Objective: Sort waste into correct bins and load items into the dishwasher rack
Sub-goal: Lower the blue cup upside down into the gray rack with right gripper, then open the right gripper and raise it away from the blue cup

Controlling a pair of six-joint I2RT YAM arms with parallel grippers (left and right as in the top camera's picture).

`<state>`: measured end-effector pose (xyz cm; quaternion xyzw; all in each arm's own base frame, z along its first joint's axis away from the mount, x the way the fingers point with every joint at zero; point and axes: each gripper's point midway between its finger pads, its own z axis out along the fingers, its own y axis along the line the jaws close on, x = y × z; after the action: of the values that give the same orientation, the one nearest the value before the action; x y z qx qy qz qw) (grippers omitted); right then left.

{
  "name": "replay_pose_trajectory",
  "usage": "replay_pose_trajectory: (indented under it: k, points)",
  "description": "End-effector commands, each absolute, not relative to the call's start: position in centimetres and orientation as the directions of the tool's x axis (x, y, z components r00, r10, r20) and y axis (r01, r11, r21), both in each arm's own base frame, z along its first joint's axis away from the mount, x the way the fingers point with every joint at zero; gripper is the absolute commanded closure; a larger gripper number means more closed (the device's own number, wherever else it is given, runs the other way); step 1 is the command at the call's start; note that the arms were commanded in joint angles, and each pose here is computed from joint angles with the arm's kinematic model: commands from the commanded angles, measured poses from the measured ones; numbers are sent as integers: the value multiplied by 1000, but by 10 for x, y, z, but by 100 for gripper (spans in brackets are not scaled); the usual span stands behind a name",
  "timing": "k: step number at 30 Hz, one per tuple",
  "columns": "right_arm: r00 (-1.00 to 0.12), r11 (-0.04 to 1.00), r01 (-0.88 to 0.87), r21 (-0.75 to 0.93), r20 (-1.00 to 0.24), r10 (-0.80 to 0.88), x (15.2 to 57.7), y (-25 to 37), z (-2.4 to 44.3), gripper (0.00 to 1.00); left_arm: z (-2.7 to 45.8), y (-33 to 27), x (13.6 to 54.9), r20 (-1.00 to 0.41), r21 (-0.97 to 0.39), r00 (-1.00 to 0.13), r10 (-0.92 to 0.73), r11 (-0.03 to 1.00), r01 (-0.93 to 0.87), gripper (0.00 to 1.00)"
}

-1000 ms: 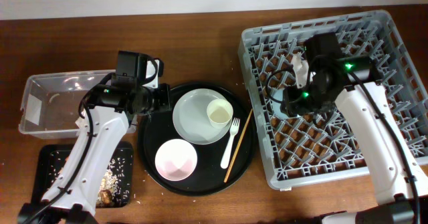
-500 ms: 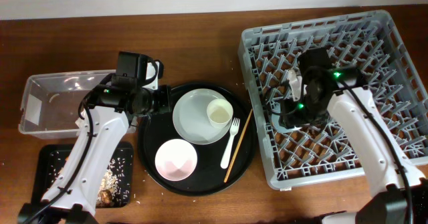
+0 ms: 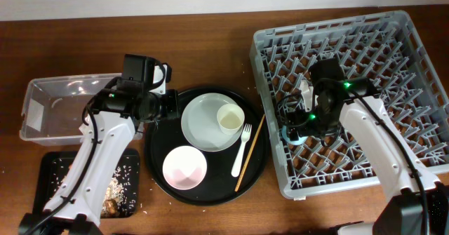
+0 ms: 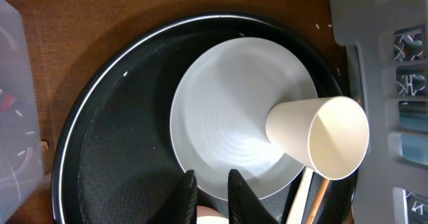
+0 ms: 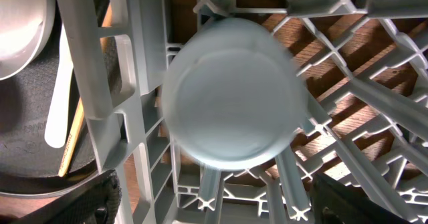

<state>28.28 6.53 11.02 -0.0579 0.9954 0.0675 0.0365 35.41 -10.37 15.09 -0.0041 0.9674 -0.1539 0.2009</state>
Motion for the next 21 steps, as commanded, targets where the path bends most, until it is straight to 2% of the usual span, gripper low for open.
replay_pose_trajectory:
  k: [1, 3, 4, 6, 10, 13, 14, 16, 21]
  points:
    - [-990, 984, -125, 125, -77, -116, 282, 66, 109, 11, 149, -101, 353, -387, -289, -920, -66, 956, 52, 84]
    - [-988, 983, -128, 131, -103, -115, 289, 68, 118, 12, 149, -101, 354, -387, -288, -919, -67, 956, 52, 84]
    - [-985, 978, -134, 157, -127, -115, 294, 73, 131, 15, 149, -101, 354, -387, -288, -919, -67, 956, 52, 84]
    - [-979, 966, -151, 210, -167, -117, 302, 84, 160, 36, 148, -101, 353, -386, -288, -920, -66, 956, 52, 84]
    - [-958, 951, -234, 204, -215, -189, 306, 109, 164, 38, 148, -101, 353, -386, -288, -920, -66, 956, 52, 84]
    - [-930, 950, -297, 100, -257, -264, 315, 125, 152, 41, 148, -101, 352, -382, -287, -922, -66, 956, 50, 84]
    - [-934, 963, -267, 46, -257, -247, 319, 122, 147, 41, 147, -100, 350, -371, -285, -926, -65, 957, 47, 84]
    - [-929, 961, -275, 31, -264, -258, 328, 128, 139, 44, 144, -97, 346, -356, -266, -932, -65, 963, 35, 84]
    - [-943, 961, -275, 29, -201, -264, 337, 132, 106, 54, 142, -93, 343, -346, -248, -936, -65, 968, 24, 84]
